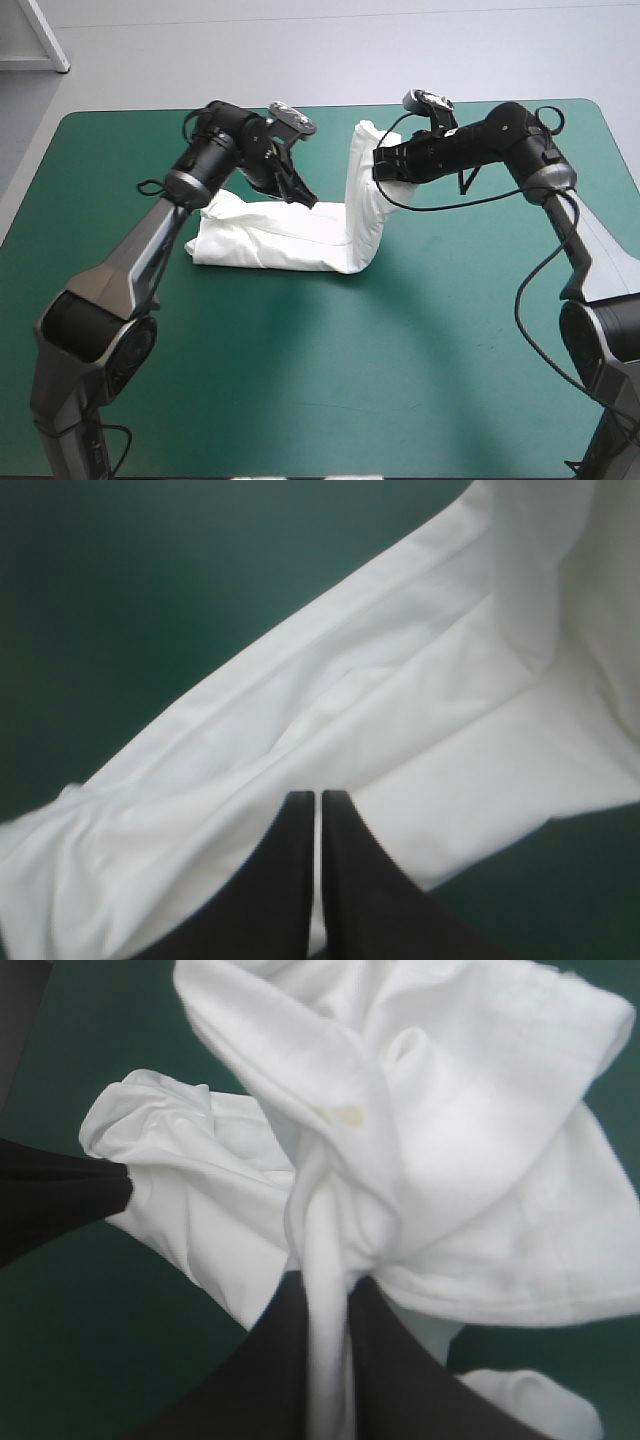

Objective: Fold the cloth

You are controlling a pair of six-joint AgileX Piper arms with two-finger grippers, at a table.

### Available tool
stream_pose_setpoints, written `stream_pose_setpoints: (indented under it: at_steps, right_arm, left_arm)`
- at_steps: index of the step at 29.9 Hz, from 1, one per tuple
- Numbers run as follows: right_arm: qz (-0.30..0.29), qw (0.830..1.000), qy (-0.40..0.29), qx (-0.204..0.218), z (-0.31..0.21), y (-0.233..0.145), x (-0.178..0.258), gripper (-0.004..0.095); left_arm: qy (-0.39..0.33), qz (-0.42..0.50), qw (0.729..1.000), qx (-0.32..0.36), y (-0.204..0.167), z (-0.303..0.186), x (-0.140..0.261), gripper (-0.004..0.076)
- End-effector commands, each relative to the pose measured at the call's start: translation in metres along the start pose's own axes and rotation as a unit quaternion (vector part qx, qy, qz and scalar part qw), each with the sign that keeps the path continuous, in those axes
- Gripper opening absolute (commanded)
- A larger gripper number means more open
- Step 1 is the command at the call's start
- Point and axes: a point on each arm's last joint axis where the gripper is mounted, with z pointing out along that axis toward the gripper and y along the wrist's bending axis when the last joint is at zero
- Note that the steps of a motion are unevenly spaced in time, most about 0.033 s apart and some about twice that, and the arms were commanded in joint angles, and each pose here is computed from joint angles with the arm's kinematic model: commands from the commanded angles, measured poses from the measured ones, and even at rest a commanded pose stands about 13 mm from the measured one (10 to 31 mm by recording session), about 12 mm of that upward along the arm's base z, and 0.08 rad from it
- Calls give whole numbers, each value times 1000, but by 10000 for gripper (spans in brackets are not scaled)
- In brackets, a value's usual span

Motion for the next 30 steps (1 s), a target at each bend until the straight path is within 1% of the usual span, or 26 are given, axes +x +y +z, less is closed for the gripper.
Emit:
stream_pose_setpoints:
  at_steps: [1,6,10,13,17,18,20,22,24,25,27,30]
  right_arm:
    - [-41,997,-42,-50,-14,45,-19,-13]
    - [-76,992,-44,-87,10,88,-31,-13]
    - [-93,989,-27,-115,46,115,-30,-13]
    - [-99,986,-1,-134,82,128,-22,-13]
    - [-108,981,21,-157,120,141,-9,-4]
    - [-109,980,25,-164,129,143,-6,20]
    - [-107,978,28,-179,139,147,-3,113]
    - [-106,974,33,-195,146,152,1,278]
    - [-118,970,33,-209,147,156,3,456]
    - [-125,968,32,-217,146,160,4,526]
    - [-127,964,34,-232,141,166,4,599]
    - [-142,959,41,-241,130,173,3,604]
  left_arm:
    - [-1,-32,999,-22,22,-52,29,20]
    - [36,-98,993,-55,53,-72,83,20]
    - [36,-146,986,-78,66,-94,124,20]
    - [26,-169,981,-93,68,-112,145,20]
    - [9,-177,978,-107,64,-136,158,20]
    - [4,-177,978,-109,62,-140,159,20]
    - [-6,-177,978,-108,59,-146,161,20]
    - [-10,-177,978,-109,58,-149,161,20]
    - [-8,-178,978,-108,58,-148,161,20]
    - [-6,-178,978,-107,58,-147,162,20]
    - [-8,-177,978,-109,59,-147,162,20]
    - [-7,-177,978,-108,58,-146,162,20]
